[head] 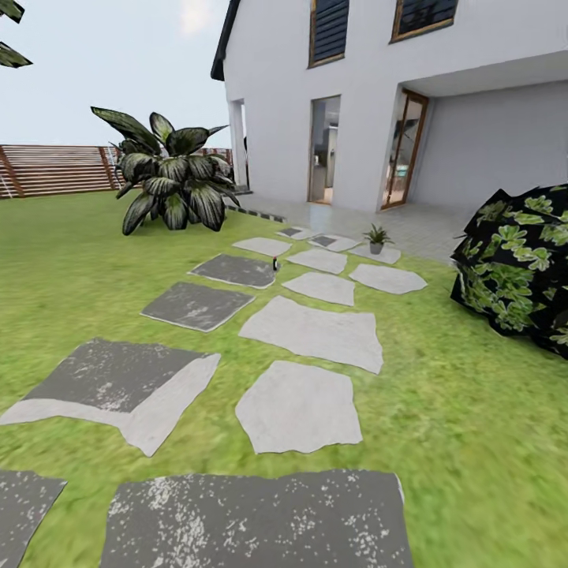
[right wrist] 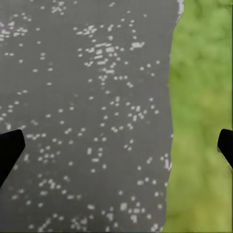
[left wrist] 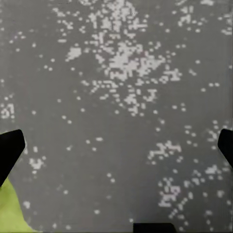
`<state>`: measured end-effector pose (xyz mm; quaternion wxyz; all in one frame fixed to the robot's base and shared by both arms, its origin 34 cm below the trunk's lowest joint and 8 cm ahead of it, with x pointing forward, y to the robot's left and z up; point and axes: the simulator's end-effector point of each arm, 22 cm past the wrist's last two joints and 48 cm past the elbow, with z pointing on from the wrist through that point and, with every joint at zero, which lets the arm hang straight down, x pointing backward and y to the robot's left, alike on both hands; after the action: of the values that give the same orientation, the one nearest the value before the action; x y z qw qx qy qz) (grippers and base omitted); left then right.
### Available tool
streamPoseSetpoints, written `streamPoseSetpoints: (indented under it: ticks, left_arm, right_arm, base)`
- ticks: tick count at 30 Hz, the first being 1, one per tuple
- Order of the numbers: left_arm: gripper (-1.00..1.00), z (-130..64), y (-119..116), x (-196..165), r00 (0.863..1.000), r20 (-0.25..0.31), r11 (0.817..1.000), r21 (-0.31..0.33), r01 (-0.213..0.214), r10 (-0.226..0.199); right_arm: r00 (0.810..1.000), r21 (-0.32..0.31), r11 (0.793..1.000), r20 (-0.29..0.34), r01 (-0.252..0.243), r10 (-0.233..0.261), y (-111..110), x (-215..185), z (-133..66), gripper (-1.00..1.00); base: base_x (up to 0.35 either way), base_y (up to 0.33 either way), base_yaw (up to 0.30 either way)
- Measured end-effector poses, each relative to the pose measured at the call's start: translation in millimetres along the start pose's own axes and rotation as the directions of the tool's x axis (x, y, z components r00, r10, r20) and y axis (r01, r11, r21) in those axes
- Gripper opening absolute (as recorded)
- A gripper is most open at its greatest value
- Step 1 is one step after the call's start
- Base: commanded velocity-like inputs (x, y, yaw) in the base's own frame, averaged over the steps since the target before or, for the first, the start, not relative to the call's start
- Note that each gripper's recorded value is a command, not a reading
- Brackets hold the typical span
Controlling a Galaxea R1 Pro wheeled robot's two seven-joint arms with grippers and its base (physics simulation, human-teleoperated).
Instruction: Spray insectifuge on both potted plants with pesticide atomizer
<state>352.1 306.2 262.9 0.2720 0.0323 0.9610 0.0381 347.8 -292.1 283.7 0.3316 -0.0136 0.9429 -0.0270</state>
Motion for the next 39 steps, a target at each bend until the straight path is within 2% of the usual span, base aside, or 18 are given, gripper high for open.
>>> streamPoseSetpoints:
  ticks: [39]
  left_arm:
    - [1.00,0.0,-0.1,0.0,1.000,0.000,1.000,0.000,-0.001,0.001]
  right_arm:
    - [1.000,0.000,1.000,0.000,0.000,0.000,0.0,0.0,0.0,1.00]
  base:
    - [0.338,0.000,0.000]
